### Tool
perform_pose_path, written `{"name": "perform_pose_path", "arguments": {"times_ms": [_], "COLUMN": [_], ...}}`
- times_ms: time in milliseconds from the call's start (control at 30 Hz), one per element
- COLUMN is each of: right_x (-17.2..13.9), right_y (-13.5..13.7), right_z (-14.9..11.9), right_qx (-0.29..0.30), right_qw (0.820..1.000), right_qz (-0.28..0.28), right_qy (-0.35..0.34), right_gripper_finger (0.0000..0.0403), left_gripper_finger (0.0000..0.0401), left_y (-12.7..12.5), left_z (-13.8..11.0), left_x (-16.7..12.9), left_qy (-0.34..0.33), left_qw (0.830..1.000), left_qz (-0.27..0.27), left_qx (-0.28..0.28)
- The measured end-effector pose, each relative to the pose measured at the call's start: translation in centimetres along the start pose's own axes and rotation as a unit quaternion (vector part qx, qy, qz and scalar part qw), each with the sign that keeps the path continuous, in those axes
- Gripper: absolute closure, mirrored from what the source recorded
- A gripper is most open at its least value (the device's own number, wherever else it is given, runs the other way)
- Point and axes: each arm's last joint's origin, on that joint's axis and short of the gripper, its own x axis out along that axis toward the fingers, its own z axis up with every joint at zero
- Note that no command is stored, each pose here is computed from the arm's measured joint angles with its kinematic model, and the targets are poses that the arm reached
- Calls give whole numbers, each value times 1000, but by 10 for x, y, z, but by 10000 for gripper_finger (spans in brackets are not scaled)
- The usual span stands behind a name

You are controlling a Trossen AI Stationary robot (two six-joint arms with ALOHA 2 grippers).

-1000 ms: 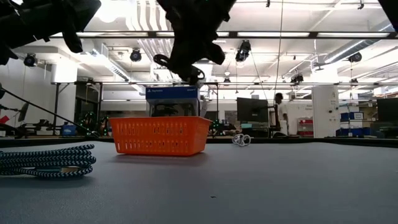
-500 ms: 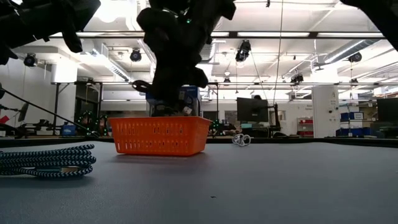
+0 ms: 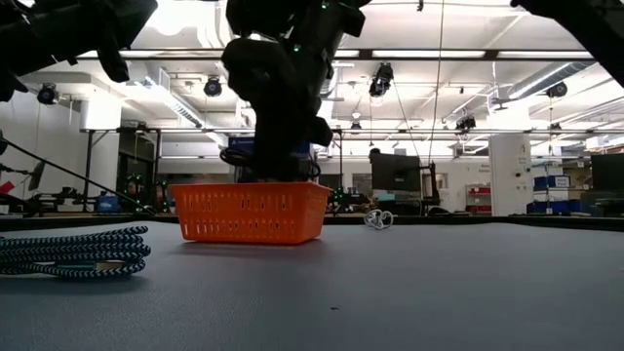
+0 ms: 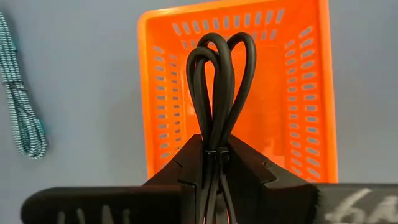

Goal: Pick and place USB-C Cables
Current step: Put the black charger cable into the orange bin

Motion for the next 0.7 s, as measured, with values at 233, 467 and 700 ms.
{"name": "perform_pose_path", "arguments": {"times_ms": [233, 467, 700], "right_x": [0, 2, 10], "right_y": [-1, -1, -4], "right_z": [0, 1, -3], "right_qx": [-6, -9, -15], "right_qw": [1000, 1000, 1000], "right_qz": [0, 1, -15], "right_qy": [-2, -10, -7], "right_gripper_finger": [360, 360, 360], "left_gripper_finger": [401, 401, 401], "left_y": [0, 0, 0], "left_z": [0, 0, 0], "left_x": [0, 0, 0], "left_qy": [1, 1, 1], "left_qw": [1000, 1000, 1000], "left_qz": [0, 0, 0], "left_qx": [0, 0, 0]}}
